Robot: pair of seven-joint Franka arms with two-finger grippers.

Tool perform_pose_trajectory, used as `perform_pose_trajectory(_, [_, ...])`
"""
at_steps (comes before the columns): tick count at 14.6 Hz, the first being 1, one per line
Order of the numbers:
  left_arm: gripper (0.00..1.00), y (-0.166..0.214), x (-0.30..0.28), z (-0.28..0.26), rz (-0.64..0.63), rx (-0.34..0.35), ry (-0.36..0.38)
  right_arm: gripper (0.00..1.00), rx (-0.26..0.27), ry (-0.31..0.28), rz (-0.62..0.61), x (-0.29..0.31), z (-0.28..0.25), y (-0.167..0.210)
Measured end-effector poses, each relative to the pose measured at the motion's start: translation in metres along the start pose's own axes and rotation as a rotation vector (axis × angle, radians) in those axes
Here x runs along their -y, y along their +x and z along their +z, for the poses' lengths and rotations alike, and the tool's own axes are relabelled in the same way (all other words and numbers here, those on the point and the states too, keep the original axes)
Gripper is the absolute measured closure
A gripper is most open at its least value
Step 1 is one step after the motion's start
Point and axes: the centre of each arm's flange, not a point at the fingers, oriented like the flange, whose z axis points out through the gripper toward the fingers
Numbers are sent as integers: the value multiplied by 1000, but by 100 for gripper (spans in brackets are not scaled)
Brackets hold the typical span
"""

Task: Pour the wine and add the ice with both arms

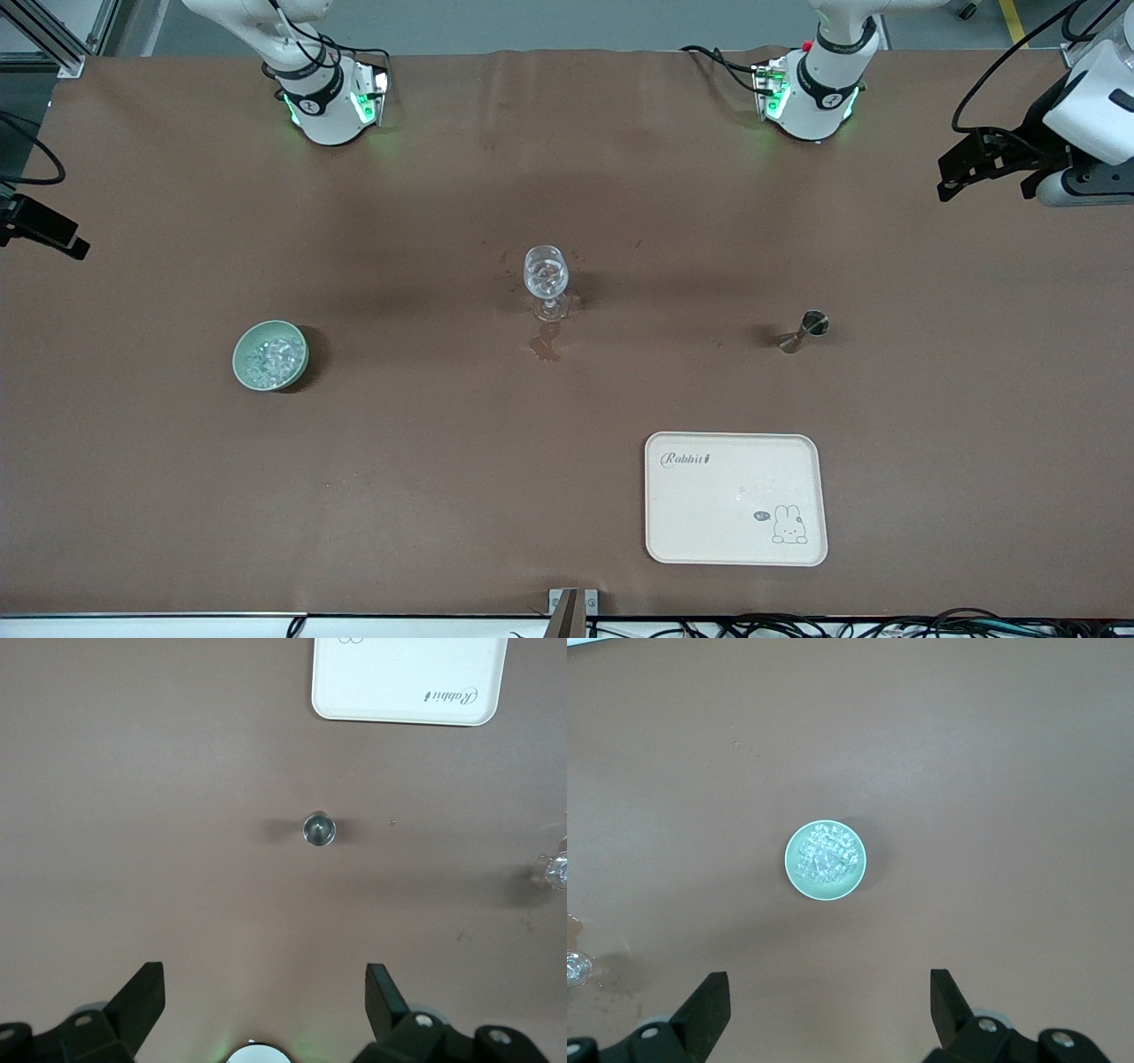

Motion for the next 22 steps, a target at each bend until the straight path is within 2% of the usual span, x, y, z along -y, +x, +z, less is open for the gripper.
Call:
perform_pose_trajectory(5, [0,3,2,-3,-4,-10,-3,0,0,0,-6,3,0,0])
perform_pose_trajectory(7, [0,14,24,4,-45,5,-7,0,0,0,-5,3,0,0])
perform_pose_trajectory(12, [0,50,107,66,-179,115,-30,0,9,-1,-7,3,3,-1])
perform_pose_trajectory(14, [0,61,157,101,-274,176,-108,0,29,-3,-13,5,15,1])
perform_pose_trajectory(16, [0,67,213,147,-376,245,-188,0,36,-3,-23,12,49,11])
perform_pose_trajectory(18, [0,73,245,196,-445,321,-234,0,38,-4,-34,19,106,24])
perform_pose_trajectory(20, [0,81,248,238,-565,401,-255,0,53,-6,-48,22,167,31])
perform_pose_trajectory(22, [0,90,241,275,-759,496,-292,0,58,-7,-56,23,222,31])
